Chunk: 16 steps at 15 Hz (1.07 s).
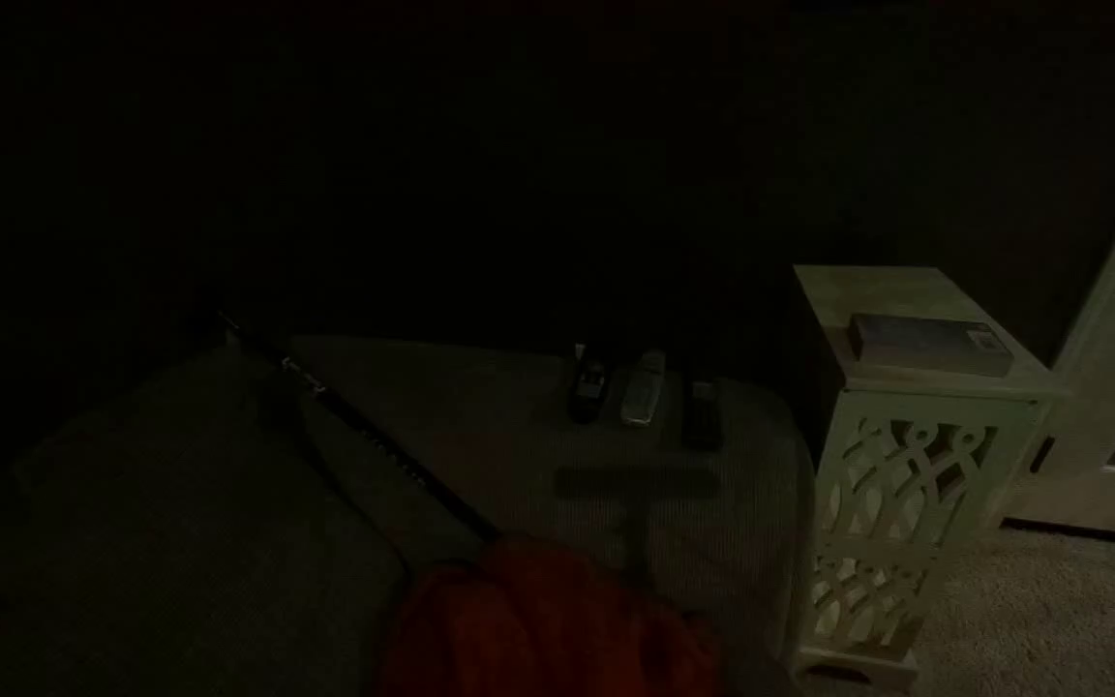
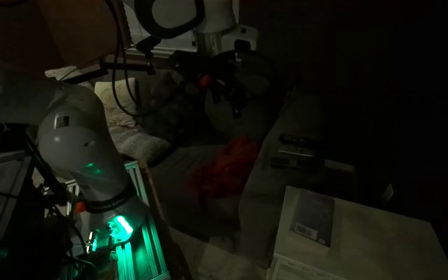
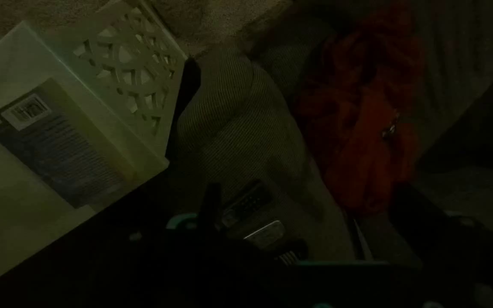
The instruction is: Move the orange cloth backwards.
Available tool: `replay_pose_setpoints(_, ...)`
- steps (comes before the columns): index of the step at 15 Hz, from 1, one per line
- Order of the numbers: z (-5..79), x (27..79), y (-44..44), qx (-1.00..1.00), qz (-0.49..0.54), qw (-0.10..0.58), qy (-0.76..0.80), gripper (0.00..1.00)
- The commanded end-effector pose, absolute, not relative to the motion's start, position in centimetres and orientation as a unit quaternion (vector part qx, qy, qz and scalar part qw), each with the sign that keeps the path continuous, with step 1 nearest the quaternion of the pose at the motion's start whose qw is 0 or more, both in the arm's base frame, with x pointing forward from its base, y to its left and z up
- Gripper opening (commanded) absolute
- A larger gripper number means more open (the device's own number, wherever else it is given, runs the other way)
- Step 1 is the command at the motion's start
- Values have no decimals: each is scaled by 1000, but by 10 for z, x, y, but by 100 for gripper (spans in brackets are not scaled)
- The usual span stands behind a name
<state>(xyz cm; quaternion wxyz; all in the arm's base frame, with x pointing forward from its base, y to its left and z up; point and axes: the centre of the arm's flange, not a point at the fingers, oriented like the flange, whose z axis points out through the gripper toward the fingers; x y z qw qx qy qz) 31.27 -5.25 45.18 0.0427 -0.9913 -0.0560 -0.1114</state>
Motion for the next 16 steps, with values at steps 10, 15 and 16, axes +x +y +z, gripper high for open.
replay_pose_setpoints(10,455,331,-40,-987,-132,57,-71,100)
replay_pose_setpoints(15,466,376,13,-978,-151,72,-122,100)
replay_pose_setpoints(16,459,387,28,-979,-140,77,-128,100)
